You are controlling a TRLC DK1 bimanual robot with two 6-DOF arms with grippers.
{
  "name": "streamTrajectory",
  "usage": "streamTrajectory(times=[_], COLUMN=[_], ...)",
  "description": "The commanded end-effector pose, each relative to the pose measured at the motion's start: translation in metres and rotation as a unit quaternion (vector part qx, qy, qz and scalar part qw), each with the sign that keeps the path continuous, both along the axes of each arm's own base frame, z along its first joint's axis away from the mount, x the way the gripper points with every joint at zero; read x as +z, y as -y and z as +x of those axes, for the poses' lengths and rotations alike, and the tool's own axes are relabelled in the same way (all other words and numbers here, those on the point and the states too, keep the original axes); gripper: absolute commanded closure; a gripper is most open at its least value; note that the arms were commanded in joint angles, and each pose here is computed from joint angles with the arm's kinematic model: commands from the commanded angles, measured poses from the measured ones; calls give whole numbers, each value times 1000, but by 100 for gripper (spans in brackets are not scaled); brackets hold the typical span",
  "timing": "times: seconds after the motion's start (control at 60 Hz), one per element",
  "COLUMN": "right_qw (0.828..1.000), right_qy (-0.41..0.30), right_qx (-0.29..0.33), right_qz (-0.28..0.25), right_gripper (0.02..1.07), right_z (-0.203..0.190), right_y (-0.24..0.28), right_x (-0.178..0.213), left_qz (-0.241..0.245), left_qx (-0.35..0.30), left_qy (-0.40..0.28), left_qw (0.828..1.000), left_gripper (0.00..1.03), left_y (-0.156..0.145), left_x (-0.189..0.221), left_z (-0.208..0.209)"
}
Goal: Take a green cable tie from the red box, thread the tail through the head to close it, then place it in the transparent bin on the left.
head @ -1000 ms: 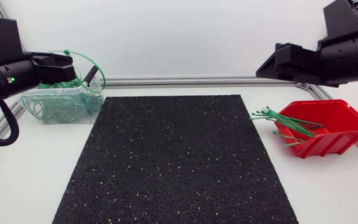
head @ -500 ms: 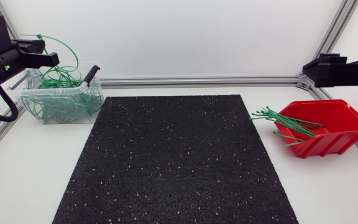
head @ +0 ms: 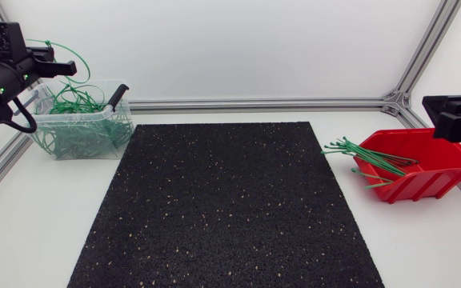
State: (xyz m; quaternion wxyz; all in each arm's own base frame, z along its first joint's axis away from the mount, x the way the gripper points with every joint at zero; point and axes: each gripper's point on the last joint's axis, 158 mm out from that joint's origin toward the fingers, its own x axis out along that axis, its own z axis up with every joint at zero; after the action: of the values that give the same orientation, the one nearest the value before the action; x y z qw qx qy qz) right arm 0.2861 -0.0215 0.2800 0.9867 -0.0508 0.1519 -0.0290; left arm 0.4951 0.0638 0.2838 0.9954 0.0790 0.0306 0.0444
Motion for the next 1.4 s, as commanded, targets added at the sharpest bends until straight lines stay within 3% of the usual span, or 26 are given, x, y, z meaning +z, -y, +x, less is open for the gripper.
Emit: streamTrajectory(times=[0.0,0.25,0.283,0.35,0.417,1.217,1.383], right_qw=[1000,1000,1000,1000,1000,999,999], right_qy=[-1,2,1,-2,-2,37,45], right_qx=[3,5,5,5,6,1,1], right_qz=[-8,-9,-9,-9,-11,-29,-30], right_gripper=[7,7,7,7,7,7,7], right_z=[-4,-14,-16,-18,-20,-37,-39], right_y=[0,-1,-2,-2,-2,0,0], right_x=[-8,-8,-9,-12,-14,-21,-32], left_qz=[23,16,18,20,23,9,-3], left_qx=[11,26,23,23,21,31,23], left_qy=[13,-5,-18,-29,-35,-17,-77], left_qw=[1000,1000,999,999,999,999,997], left_gripper=[81,81,76,48,2,4,4], left_y=[-8,-25,-22,-20,-18,-19,-9], left_x=[0,-19,-28,-39,-44,-18,-50], left_z=[18,63,64,63,61,-17,-34])
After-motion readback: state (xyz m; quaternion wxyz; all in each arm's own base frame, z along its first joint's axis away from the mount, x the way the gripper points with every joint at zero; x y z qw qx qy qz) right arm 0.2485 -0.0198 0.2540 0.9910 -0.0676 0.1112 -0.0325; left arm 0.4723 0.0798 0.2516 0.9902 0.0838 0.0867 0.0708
